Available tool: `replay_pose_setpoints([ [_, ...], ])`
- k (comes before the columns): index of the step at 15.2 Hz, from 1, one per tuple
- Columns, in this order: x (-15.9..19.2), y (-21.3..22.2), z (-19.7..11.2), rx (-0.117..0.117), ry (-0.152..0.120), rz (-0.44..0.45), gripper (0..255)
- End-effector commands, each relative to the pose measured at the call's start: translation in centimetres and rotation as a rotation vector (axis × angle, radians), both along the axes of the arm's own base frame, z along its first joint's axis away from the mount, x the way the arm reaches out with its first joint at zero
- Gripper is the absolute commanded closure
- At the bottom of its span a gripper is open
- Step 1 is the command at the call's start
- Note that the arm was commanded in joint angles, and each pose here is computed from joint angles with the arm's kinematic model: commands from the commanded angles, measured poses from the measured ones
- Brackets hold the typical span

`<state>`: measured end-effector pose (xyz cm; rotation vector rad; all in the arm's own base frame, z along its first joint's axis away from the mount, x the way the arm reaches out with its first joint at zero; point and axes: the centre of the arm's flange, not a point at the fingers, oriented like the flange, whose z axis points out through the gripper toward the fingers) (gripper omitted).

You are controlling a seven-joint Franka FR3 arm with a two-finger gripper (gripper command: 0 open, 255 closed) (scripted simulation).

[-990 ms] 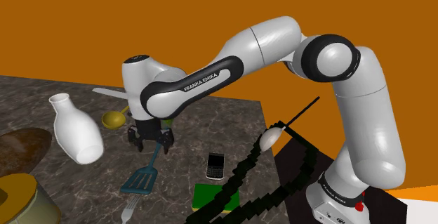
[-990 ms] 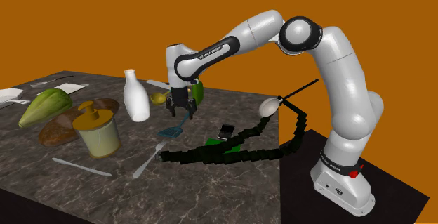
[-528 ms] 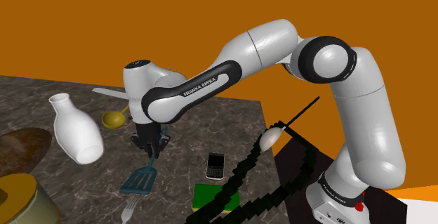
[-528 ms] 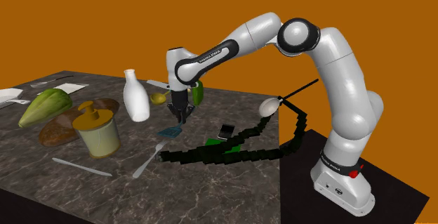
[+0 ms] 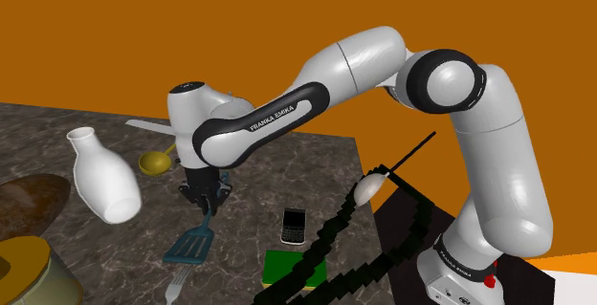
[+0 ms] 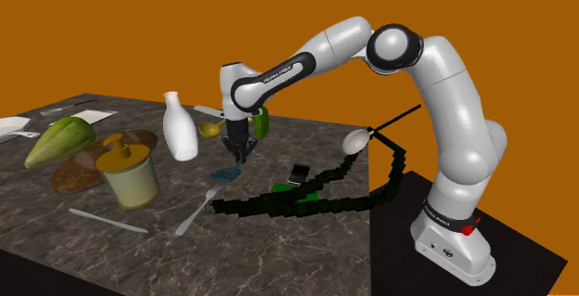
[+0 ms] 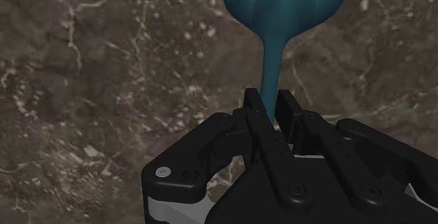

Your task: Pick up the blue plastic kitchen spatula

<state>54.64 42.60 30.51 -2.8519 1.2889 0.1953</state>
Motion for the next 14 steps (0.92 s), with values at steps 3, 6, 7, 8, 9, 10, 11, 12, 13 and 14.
replay_pose_setpoints([
  [3, -0.1, -0.1, 1.6, -0.003, 0.005, 0.001, 255],
  [6, -0.1, -0.1, 3.2, -0.003, 0.005, 0.001, 255],
  [7, -0.1, -0.1, 3.7, -0.003, 0.005, 0.001, 255],
  [8, -0.1, -0.1, 4.2, -0.003, 0.005, 0.001, 255],
  [9, -0.1, -0.1, 4.7, -0.003, 0.005, 0.001, 255],
  [10, -0.1, -0.1, 5.3, -0.003, 0.005, 0.001, 255],
  [11, -0.1, -0.1, 5.8, -0.003, 0.005, 0.001, 255],
  [12, -0.1, -0.1, 6.3, -0.003, 0.005, 0.001, 255],
  [13, -0.1, -0.1, 6.9, -0.003, 0.005, 0.001, 255],
  [14, -0.1, -0.1, 7.4, -0.003, 0.005, 0.001, 255],
])
